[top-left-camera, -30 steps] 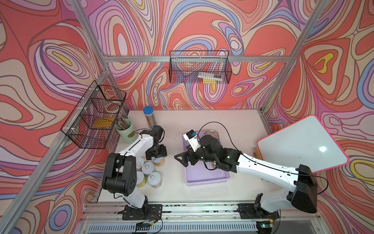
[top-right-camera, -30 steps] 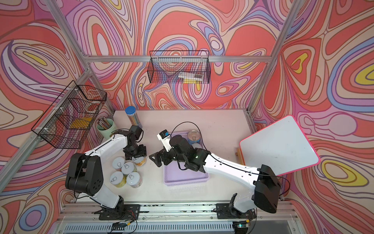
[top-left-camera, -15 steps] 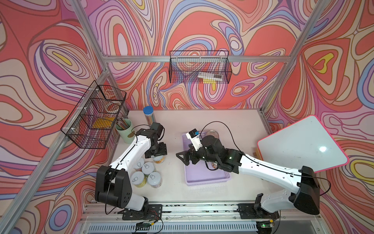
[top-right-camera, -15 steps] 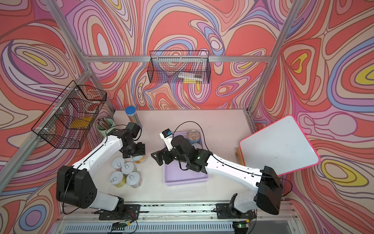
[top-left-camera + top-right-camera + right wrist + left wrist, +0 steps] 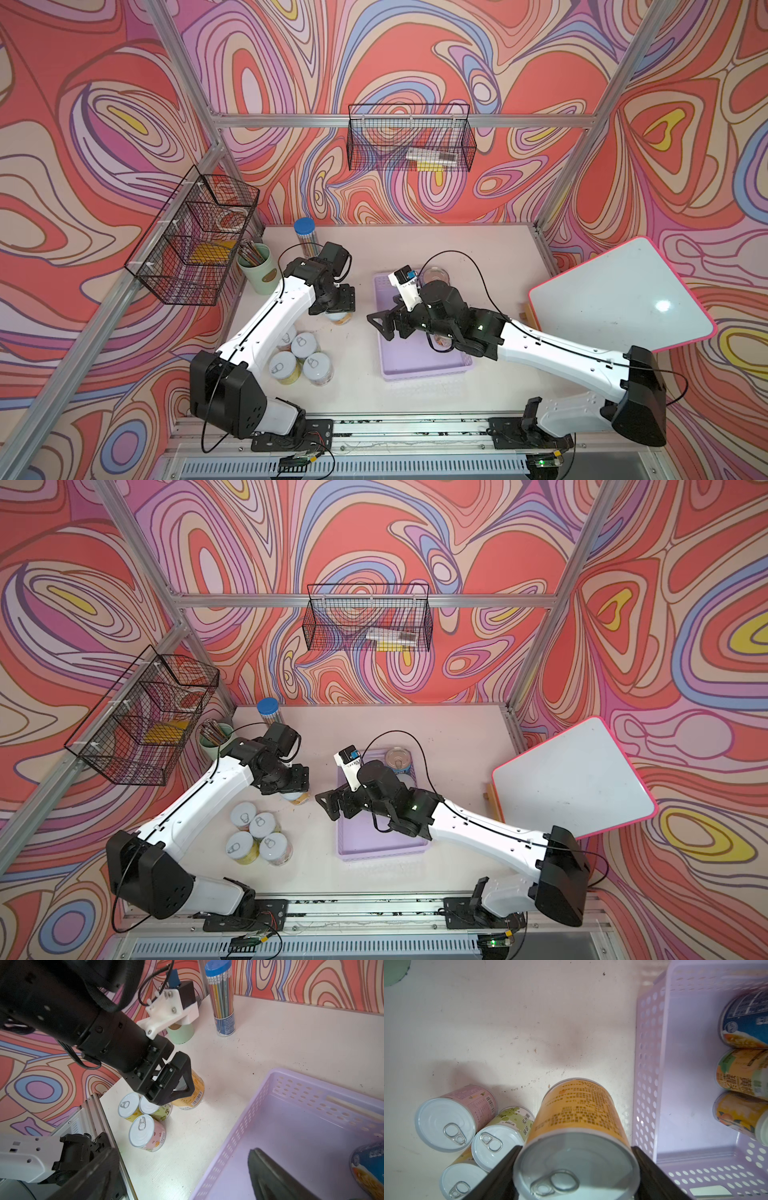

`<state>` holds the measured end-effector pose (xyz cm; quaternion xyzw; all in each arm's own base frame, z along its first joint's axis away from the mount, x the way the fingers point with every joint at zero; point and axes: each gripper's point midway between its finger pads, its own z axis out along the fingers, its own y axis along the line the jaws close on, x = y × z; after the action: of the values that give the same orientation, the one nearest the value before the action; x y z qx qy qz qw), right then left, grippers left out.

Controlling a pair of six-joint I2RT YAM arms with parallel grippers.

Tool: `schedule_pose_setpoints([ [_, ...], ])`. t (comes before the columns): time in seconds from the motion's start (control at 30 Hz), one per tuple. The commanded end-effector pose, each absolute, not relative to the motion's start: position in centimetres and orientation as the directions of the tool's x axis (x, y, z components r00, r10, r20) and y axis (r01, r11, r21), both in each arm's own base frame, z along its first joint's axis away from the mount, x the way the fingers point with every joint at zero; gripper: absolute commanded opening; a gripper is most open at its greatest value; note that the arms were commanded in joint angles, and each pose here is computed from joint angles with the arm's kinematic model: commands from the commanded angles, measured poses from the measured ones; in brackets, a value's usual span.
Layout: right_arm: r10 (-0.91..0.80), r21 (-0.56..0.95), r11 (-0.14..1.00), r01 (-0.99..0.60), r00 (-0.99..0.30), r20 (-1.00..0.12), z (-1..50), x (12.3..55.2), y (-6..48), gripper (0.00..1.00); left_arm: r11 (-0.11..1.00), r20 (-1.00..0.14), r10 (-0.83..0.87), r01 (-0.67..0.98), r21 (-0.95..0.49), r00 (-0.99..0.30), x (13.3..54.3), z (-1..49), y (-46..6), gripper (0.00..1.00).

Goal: Put the canned food in the basket
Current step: Pick up the canned food from the center of the board, then place the canned food in the basket.

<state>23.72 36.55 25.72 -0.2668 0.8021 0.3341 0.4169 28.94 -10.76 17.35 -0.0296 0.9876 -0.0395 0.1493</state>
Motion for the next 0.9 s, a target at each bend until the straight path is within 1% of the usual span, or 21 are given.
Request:
schedule_pose_setpoints([
  [0.0, -0.140, 0.295, 0.673, -0.678, -0.509, -0.850, 25.6, 24.0, 35.1, 0.98, 0.995, -0.342, -0.036, -0.002, -0.100, -0.939, 29.2, 19.5, -11.8, 0.72],
  [0.53, -0.126, 0.271, 0.755, -0.598, -0.536, -0.835, 24.8, 24.7, 30.7, 0.98, 0.988, -0.357, 0.083, 0.125, -0.094, -0.930, 31.0, 19.9, -18.0, 0.70],
  [0.87, -0.076, 0.280, 0.814, -0.508, -0.573, -0.816, 24.4, 25.6, 26.0, 0.98, 0.970, -0.359, 0.184, 0.228, -0.084, -0.915, 32.8, 19.2, -23.1, 0.69],
])
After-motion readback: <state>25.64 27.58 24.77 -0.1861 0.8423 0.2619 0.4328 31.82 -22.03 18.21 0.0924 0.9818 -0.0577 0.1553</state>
